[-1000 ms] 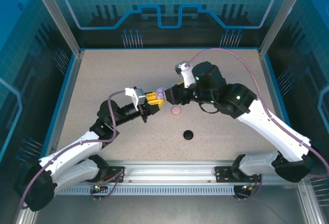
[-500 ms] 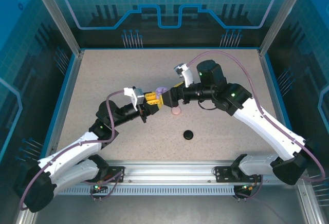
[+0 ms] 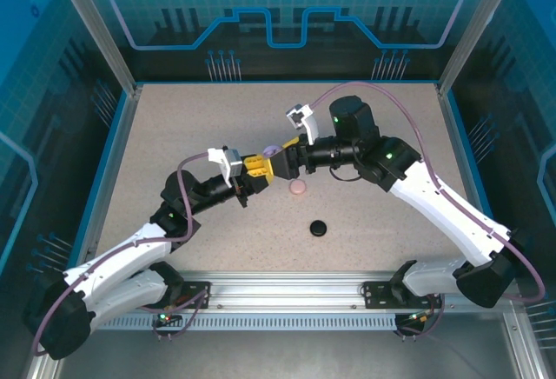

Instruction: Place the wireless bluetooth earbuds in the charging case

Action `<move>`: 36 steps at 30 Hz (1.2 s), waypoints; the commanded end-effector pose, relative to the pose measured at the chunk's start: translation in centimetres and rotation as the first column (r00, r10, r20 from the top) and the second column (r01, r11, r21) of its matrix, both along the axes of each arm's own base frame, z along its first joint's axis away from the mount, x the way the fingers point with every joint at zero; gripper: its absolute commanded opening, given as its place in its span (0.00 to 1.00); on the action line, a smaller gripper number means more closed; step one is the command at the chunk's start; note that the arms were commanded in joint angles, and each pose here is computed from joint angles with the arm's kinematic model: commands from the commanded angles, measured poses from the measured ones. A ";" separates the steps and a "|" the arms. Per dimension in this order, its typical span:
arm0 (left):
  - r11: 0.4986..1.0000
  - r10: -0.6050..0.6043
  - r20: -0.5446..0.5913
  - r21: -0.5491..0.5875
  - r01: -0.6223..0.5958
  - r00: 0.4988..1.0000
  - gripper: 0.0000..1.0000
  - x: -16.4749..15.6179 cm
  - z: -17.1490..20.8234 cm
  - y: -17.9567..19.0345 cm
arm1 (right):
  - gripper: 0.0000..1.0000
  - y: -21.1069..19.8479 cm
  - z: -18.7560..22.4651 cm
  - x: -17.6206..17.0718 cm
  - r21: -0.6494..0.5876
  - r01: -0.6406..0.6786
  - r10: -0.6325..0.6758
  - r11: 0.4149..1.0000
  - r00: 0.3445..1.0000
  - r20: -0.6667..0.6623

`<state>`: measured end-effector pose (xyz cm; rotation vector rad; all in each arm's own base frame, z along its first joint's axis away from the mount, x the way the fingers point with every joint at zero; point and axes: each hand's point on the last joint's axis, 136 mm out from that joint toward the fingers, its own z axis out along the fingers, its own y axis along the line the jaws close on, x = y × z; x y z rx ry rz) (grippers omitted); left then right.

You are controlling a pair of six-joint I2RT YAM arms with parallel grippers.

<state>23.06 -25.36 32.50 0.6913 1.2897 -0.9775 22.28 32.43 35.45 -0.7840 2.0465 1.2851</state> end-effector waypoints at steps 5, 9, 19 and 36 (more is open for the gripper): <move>1.000 -0.017 0.025 -0.014 0.018 1.000 0.12 -0.4 1.1 -0.2 | 0.74 -0.9 2.9 -0.8 0.040 -0.009 0.005 0.999 0.996 0.084; 1.000 -0.016 0.020 -0.011 0.017 1.000 0.12 -0.4 0.9 -0.2 | 0.74 -1.3 2.8 -0.8 0.035 0.004 -0.008 0.999 0.995 0.095; 1.000 -0.012 0.014 -0.010 0.012 1.000 0.12 -0.4 0.8 -0.1 | 0.75 -3.0 1.7 0.1 -0.042 0.107 -0.101 0.993 0.988 0.120; 0.995 0.098 -0.595 0.033 -0.097 0.798 0.12 1.1 -11.9 1.2 | 1.00 -15.5 -4.3 2.0 -0.198 0.560 -0.538 0.805 0.828 0.156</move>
